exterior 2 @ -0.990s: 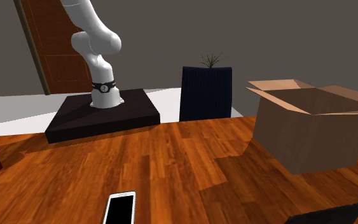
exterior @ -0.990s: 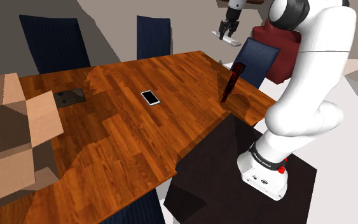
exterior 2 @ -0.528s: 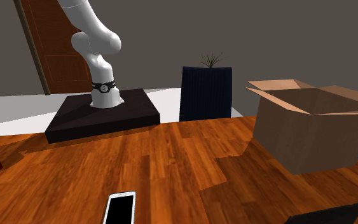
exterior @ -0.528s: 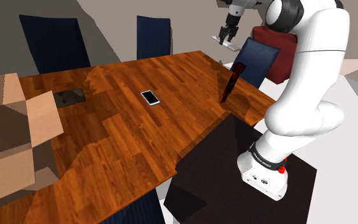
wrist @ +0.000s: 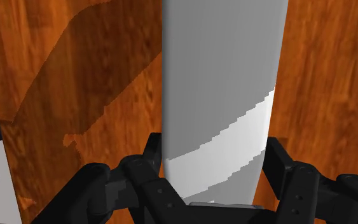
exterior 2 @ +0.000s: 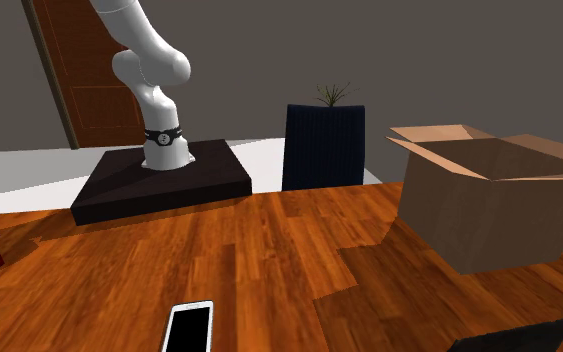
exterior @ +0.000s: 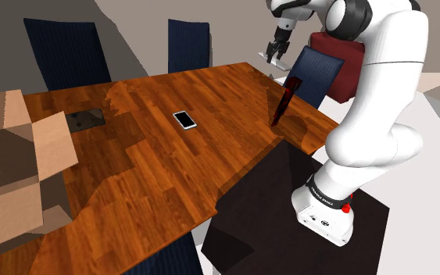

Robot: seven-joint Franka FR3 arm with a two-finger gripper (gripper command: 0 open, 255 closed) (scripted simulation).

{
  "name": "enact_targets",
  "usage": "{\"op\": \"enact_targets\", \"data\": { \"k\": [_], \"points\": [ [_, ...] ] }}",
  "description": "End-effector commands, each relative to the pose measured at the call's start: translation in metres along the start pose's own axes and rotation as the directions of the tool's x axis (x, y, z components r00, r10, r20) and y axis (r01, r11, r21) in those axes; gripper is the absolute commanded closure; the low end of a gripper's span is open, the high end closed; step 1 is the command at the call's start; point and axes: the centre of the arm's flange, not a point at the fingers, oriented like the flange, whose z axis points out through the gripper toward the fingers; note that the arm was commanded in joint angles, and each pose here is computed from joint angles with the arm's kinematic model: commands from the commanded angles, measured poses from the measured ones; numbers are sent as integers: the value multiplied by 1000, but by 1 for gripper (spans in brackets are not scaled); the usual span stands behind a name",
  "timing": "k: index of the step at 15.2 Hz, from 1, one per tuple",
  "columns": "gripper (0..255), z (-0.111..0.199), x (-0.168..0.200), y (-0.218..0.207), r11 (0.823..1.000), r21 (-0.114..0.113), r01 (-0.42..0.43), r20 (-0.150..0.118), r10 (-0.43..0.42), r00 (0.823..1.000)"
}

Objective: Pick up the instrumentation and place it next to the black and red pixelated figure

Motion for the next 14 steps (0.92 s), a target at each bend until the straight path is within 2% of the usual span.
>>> {"op": "enact_targets", "data": {
  "k": [1, 14],
  "points": [
    [255, 9, 1, 0, 1000, 0, 0, -1, 0, 1000],
    [255, 78, 2, 0, 1000, 0, 0, -1, 0, 1000]
  ]
}}
